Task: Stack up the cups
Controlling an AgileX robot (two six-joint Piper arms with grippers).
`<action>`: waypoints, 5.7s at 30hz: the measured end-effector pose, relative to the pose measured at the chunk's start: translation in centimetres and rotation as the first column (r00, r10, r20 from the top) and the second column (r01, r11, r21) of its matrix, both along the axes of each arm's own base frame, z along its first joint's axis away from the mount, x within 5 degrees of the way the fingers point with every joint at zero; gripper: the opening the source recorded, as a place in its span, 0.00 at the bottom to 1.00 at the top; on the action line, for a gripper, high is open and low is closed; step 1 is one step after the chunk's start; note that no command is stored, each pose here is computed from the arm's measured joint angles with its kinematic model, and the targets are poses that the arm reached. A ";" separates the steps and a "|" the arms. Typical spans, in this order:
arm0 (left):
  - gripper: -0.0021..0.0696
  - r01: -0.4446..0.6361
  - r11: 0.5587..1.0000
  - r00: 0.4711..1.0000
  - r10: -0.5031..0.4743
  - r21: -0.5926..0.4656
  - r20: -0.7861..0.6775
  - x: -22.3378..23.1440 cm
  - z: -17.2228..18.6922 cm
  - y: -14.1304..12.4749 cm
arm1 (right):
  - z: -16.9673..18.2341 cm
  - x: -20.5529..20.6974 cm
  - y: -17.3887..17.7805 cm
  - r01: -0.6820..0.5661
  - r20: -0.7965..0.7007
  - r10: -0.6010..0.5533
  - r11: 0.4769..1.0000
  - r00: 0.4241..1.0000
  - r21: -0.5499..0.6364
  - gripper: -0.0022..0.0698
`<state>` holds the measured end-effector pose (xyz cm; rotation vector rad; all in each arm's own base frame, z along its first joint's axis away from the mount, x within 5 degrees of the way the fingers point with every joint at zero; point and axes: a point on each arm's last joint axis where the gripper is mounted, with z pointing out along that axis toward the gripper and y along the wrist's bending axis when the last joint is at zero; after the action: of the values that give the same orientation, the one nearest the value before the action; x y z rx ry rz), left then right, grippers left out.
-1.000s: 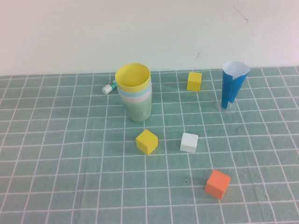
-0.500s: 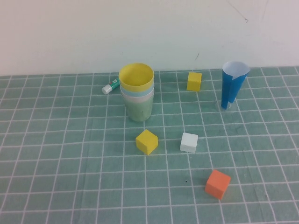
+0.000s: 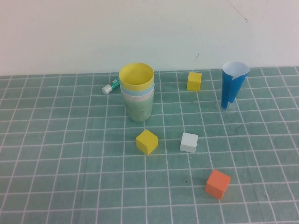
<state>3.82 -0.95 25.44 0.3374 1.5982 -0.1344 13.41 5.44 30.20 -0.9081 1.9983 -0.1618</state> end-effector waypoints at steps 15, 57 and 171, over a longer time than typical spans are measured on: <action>0.03 0.001 1.000 0.999 -0.001 0.000 -0.050 0.0 -0.4 0.0 | -3.0 -7.8 -3.1 -0.058 0.222 -0.013 0.949 0.975 0.311 0.03; 0.03 -0.224 0.964 0.949 0.183 -0.142 -0.255 1.4 -7.7 0.3 | -5.1 -7.8 -3.2 -0.021 0.122 -0.013 0.962 0.992 0.271 0.03; 0.03 -0.220 0.966 0.949 0.180 -0.134 -0.259 1.4 -7.8 0.3 | -13.2 -8.3 -5.9 0.465 0.153 -0.546 0.805 0.824 0.369 0.03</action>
<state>5.23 -0.70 17.66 0.0302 1.8431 -0.1529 5.08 -0.51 17.00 -0.1136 1.9093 -0.2365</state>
